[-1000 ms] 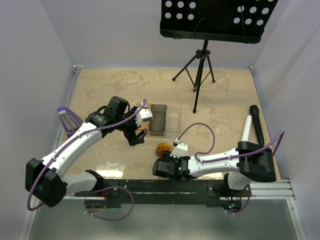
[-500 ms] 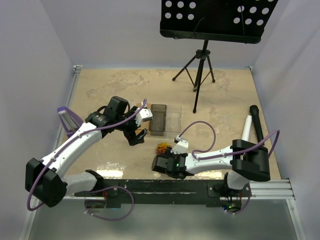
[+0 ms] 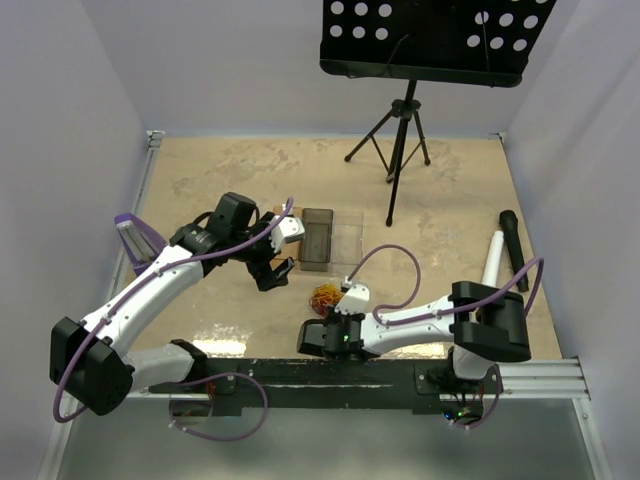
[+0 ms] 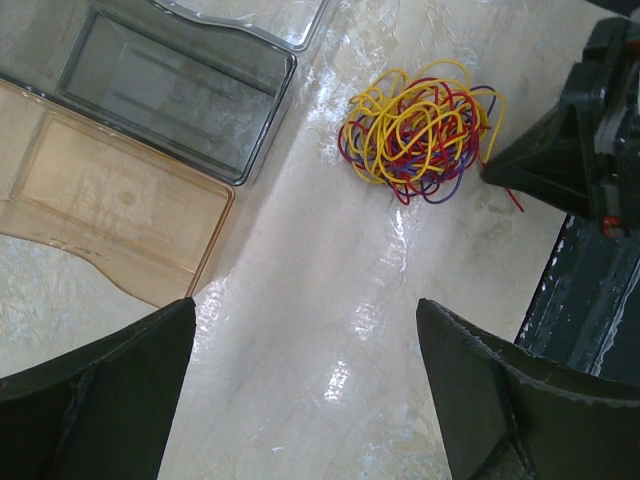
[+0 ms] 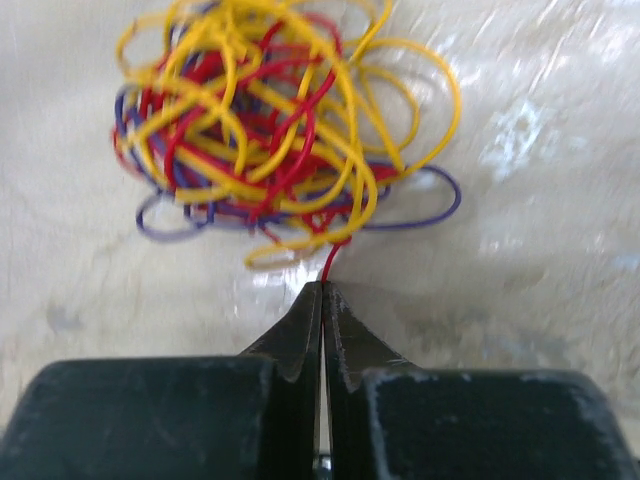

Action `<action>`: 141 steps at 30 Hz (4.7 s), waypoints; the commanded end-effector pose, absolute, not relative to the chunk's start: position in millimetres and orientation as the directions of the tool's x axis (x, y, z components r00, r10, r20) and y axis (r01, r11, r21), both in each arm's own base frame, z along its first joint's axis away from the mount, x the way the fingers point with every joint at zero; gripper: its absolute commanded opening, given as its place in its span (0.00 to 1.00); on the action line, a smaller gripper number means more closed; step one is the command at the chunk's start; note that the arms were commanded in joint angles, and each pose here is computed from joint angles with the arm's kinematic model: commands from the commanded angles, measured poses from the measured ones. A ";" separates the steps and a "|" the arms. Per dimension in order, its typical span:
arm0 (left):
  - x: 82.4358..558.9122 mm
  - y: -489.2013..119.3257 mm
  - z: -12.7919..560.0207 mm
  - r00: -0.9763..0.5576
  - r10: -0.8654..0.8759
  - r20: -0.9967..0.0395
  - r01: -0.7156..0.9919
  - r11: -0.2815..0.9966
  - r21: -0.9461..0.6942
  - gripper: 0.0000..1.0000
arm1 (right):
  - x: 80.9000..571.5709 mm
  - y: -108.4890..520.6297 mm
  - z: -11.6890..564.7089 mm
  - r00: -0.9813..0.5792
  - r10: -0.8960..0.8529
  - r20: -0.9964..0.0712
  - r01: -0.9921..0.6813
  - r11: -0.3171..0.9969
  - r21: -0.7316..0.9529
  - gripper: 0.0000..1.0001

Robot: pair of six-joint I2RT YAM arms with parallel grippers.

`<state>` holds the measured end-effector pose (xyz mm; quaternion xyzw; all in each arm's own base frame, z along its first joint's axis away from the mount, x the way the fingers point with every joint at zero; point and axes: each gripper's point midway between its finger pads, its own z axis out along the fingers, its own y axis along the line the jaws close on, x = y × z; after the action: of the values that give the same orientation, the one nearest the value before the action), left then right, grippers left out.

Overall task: Untangle the cables
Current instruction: Untie the cable.

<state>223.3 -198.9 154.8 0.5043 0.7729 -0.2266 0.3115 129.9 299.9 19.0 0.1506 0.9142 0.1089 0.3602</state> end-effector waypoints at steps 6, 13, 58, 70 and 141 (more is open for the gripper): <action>225.8 -204.6 170.9 -0.274 0.603 -0.749 0.922 0.386 -0.027 0.97 | 105.1 331.6 90.8 -0.726 0.373 -0.578 0.079 0.880 0.468 0.00; 219.4 -213.7 187.9 -0.240 0.587 -0.773 0.945 0.325 -0.046 0.98 | 112.8 345.8 180.4 -0.692 0.421 -0.587 -0.029 0.796 0.605 0.00; 144.0 -270.9 241.5 -0.238 0.155 -0.959 0.951 -0.162 -0.263 0.62 | 155.2 390.2 336.9 -0.617 0.510 -0.599 -0.231 0.610 0.758 0.00; 148.2 -267.6 225.5 -0.223 0.182 -0.958 0.962 -0.114 -0.246 0.00 | 154.7 371.4 371.3 -0.595 0.569 -0.567 -0.237 0.549 0.801 0.00; 151.0 -252.2 377.8 -0.098 0.103 -0.990 0.994 0.063 -0.091 0.00 | 165.4 417.1 223.7 -0.020 0.388 -0.922 -0.053 0.920 0.388 0.62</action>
<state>159.4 -253.0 337.4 0.4856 0.5982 -0.4722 0.4282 152.3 430.0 230.1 0.0556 0.6981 0.2170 0.6801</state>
